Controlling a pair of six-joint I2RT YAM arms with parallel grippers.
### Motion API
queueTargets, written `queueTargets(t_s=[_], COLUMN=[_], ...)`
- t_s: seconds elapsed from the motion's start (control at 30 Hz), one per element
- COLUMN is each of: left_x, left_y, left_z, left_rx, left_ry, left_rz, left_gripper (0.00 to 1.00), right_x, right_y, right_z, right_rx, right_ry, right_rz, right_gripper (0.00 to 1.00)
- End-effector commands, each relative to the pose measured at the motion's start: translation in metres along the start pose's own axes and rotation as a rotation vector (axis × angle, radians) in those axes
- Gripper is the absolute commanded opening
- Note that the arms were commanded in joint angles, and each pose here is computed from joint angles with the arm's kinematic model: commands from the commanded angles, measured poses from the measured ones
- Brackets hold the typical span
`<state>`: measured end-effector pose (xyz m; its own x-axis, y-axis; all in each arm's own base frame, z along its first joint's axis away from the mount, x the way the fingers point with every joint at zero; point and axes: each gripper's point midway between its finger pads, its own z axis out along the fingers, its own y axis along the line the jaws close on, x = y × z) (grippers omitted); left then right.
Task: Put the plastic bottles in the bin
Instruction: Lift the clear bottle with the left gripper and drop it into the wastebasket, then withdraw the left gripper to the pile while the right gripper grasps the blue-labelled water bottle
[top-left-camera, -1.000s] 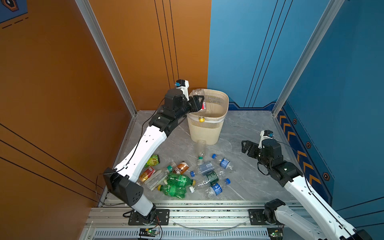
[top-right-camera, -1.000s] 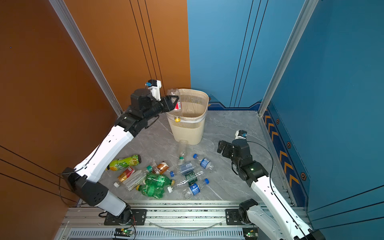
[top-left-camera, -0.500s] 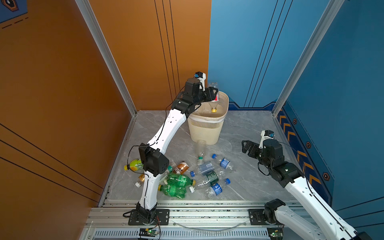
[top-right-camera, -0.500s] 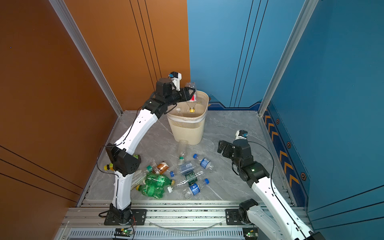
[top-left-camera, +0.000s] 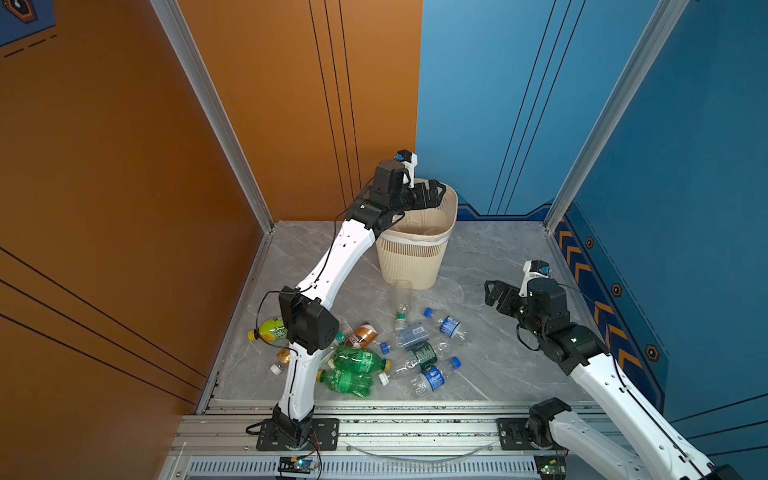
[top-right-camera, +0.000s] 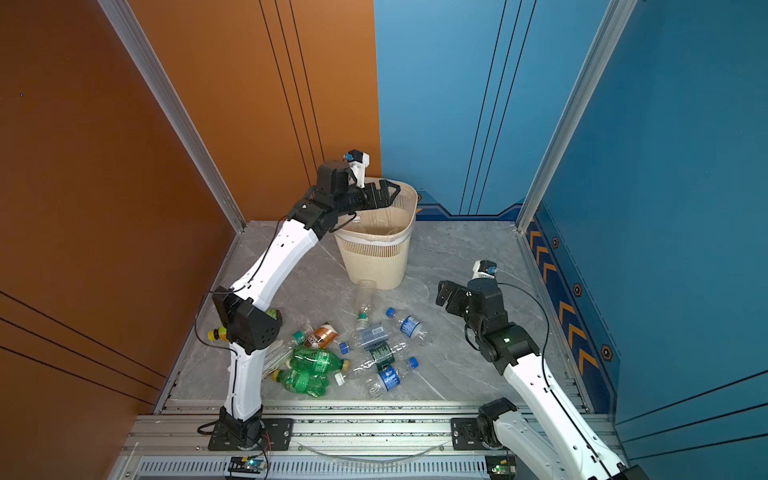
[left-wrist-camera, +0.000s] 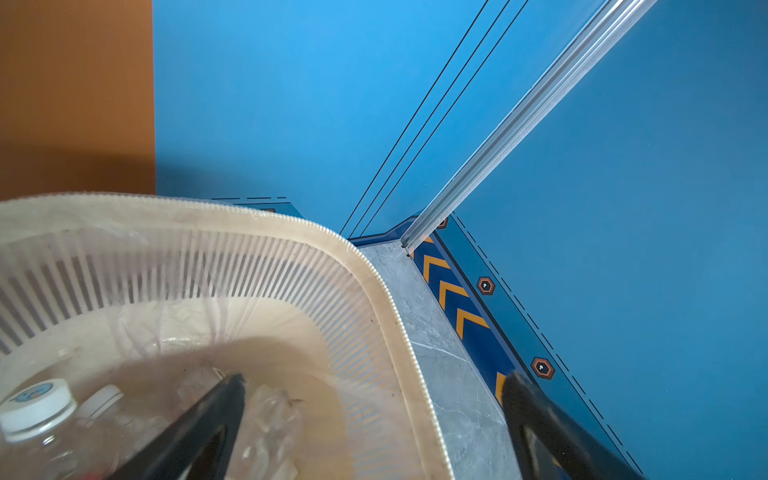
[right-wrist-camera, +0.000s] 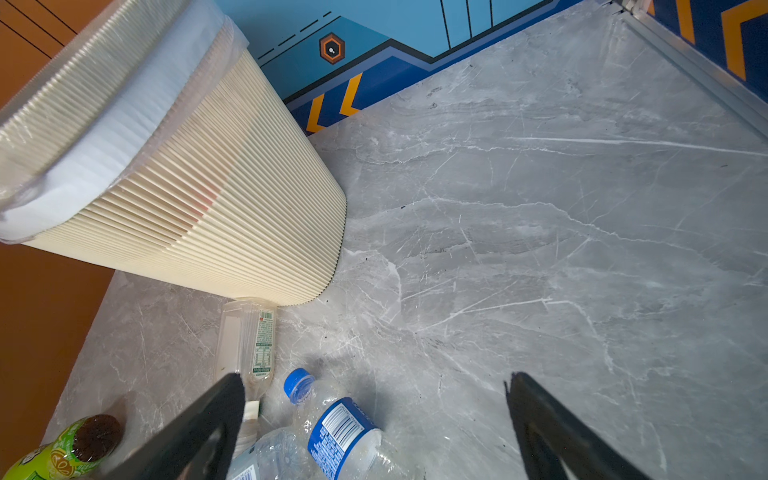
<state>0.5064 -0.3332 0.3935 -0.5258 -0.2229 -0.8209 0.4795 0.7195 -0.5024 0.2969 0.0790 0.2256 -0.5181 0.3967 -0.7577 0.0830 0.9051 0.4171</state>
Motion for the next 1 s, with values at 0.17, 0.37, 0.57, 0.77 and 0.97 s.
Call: queueTargets(t_s=[0.17,0.37,0.57,0.77,0.97], left_x=[-0.022,0.078,0.162,0.185,0.199], left_y=[-0.033,0.038,0.105,0.119,0.124], left_z=[-0.127,-0.196,-0.248,-0.265,-0.269], left_rx=[-0.019,-0.236,-0.401,-0.445,-0.450], left_ry=[-0.181,-0.154,-0.144,-0.129,-0.110], left_rz=[0.099,0.028,-0.120,-0.163,-0.180], left_gripper=[0.98,0.98,0.98,0.98,0.98], right_x=[0.028,0.058,0.090,0.111,0.130], right_y=[0.002,0.012,0.024,0.032,0.036], right_z=[0.012,0.023,0.028,0.033,0.043], right_rx=[-0.013,-0.035,-0.059,-0.059,-0.048], right_ry=[0.154,0.277,0.367,0.410,0.456], right_rz=[-0.090,-0.183,-0.287,-0.346,-0.388], right_gripper=[1.00,1.00,1.00,1.00,1.00])
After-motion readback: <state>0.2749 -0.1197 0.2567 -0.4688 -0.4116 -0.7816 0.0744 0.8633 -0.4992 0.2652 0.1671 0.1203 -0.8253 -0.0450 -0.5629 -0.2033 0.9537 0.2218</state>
